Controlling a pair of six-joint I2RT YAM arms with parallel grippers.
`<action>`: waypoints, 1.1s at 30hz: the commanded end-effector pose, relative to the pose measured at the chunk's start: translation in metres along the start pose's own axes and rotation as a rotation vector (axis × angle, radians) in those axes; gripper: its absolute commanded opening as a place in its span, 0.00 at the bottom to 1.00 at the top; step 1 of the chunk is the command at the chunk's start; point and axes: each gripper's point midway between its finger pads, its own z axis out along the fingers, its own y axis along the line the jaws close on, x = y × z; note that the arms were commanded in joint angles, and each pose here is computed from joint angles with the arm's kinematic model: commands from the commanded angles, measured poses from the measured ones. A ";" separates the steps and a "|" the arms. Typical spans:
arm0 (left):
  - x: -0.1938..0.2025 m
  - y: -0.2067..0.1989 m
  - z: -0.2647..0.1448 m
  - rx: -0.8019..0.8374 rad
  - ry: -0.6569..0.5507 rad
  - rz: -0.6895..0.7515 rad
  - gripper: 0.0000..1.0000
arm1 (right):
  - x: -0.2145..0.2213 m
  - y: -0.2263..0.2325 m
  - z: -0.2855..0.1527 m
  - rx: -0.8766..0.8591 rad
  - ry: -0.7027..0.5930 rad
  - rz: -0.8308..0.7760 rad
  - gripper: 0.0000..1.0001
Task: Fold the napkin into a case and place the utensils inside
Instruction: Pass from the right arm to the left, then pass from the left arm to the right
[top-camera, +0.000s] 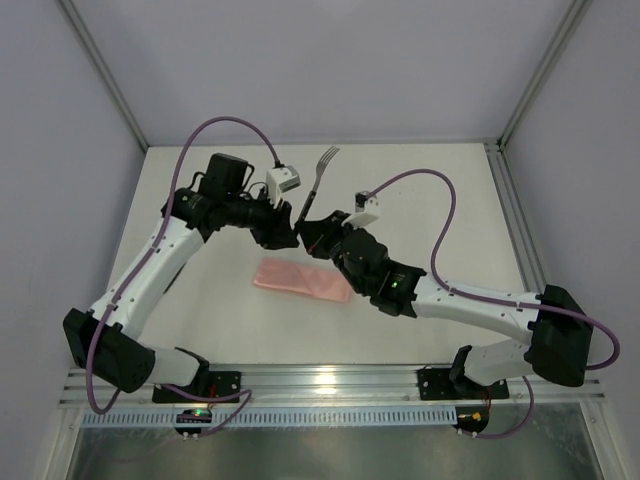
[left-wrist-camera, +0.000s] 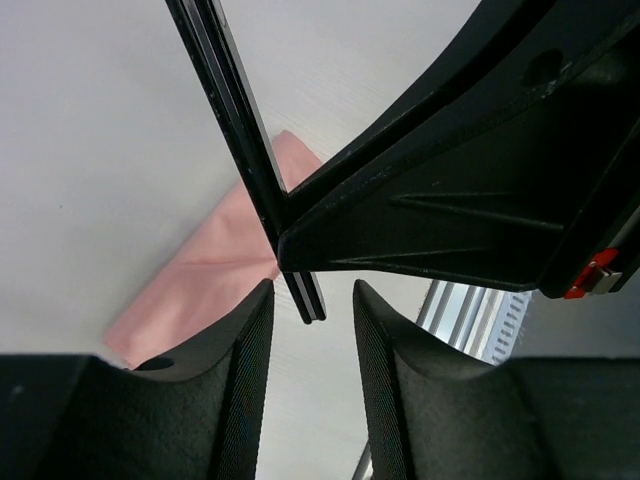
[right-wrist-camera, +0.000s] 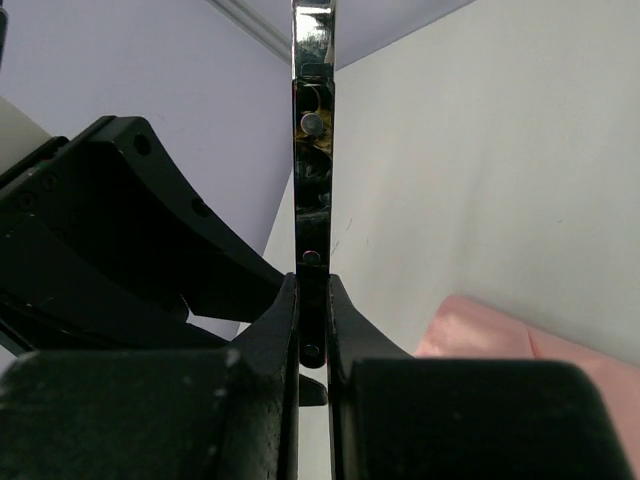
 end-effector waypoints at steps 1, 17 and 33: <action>-0.007 -0.007 -0.004 0.020 -0.032 0.057 0.39 | -0.033 0.034 0.000 -0.082 -0.096 0.098 0.03; -0.006 -0.002 -0.002 -0.004 -0.037 0.043 0.00 | -0.010 0.040 0.001 -0.125 0.014 -0.010 0.12; 0.084 -0.016 0.008 0.236 0.313 -0.104 0.00 | -0.004 -0.032 -0.101 -0.570 0.211 -1.860 0.64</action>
